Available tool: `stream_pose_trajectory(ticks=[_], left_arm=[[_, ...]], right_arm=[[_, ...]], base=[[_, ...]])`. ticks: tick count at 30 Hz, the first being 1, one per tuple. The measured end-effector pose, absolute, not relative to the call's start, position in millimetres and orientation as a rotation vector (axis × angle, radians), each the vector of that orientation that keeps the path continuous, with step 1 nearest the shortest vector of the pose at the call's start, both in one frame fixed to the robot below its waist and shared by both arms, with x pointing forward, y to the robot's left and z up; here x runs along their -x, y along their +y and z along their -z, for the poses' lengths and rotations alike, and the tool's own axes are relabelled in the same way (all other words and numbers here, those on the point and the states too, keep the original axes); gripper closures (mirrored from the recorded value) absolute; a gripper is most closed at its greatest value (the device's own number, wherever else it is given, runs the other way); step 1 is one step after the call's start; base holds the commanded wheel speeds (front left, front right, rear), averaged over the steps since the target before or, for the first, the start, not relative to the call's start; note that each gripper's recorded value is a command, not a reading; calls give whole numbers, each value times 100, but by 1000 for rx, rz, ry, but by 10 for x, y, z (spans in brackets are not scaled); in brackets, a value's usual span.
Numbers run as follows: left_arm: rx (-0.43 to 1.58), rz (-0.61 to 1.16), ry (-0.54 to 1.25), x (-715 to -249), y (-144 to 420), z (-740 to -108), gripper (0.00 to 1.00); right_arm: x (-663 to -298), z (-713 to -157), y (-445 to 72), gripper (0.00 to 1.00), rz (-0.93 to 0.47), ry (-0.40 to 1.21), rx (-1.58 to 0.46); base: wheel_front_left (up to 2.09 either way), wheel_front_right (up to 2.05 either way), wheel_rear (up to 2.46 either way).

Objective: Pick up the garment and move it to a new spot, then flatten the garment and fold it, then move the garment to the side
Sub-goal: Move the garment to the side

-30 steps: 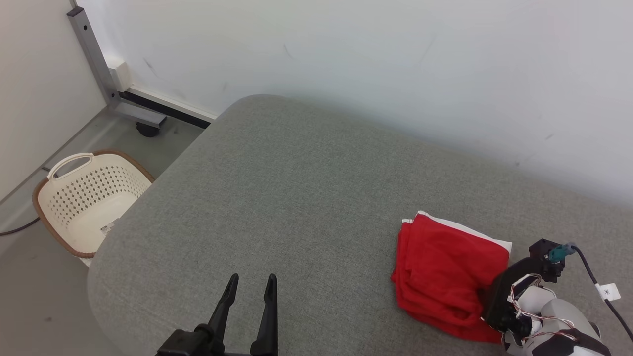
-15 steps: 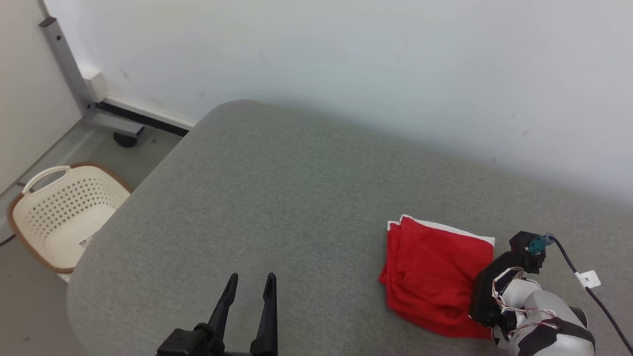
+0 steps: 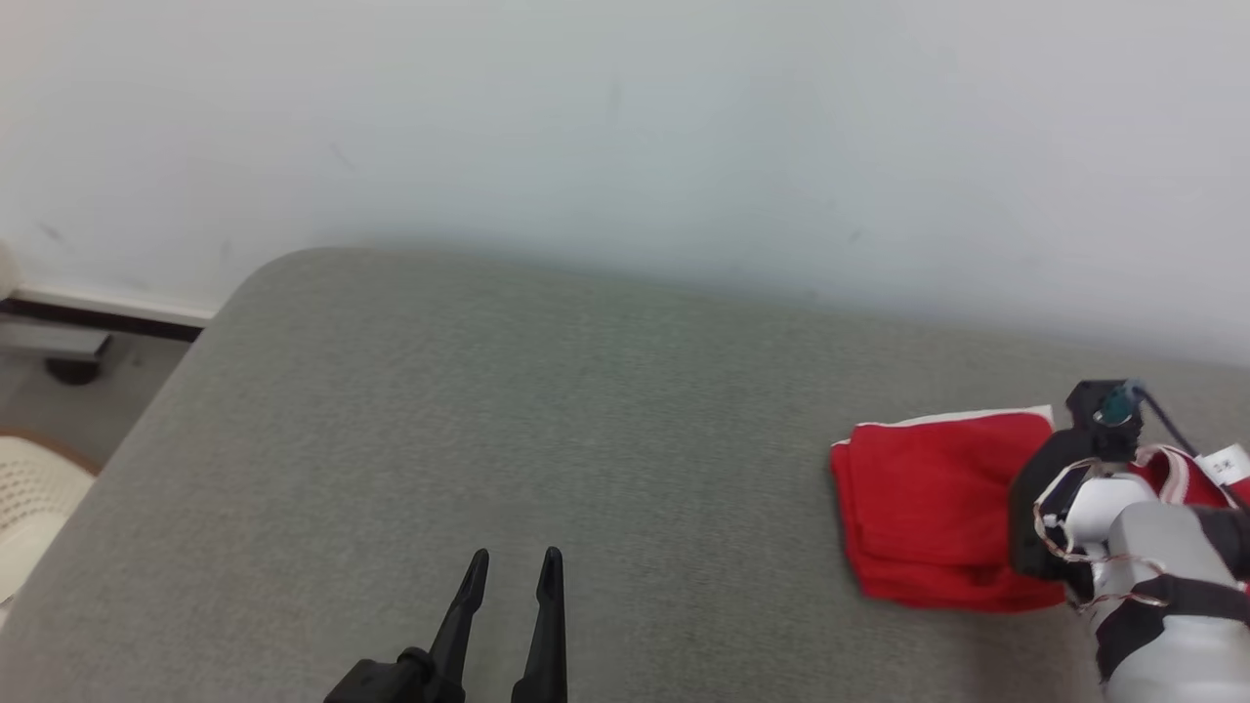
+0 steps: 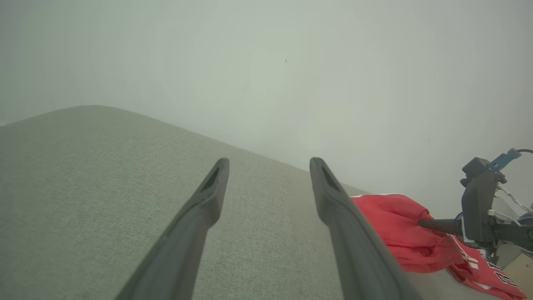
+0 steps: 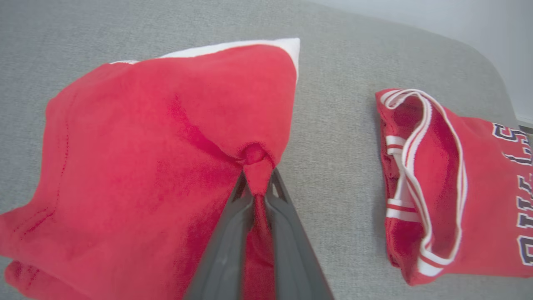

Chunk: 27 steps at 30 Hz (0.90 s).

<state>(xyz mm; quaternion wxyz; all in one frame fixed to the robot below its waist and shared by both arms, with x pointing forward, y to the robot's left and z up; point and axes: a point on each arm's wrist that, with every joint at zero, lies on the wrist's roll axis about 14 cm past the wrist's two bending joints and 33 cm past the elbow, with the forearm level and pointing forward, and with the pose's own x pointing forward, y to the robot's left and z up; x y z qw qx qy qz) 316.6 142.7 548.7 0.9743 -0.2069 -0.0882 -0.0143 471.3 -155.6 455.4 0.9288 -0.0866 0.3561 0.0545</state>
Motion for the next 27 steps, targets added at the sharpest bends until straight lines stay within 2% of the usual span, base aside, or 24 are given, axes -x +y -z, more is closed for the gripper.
stream_pose_trajectory(ticks=[9, 13, 27], left_arm=[[437, 168, -138, -3352, 987, -5457, 0], [439, 189, -123, -3409, 912, -5426, 0], [412, 190, -79, -3576, 932, -5266, 0]], right_arm=[[-4697, -4904, -2280, 100, 15, 694, 257], [-4744, -5103, -2605, 100, 55, 649, 383], [-4874, -5146, -3119, 100, 96, 698, 547]], base=[[0, 0, 0], [0, 0, 0], [0, 0, 0]])
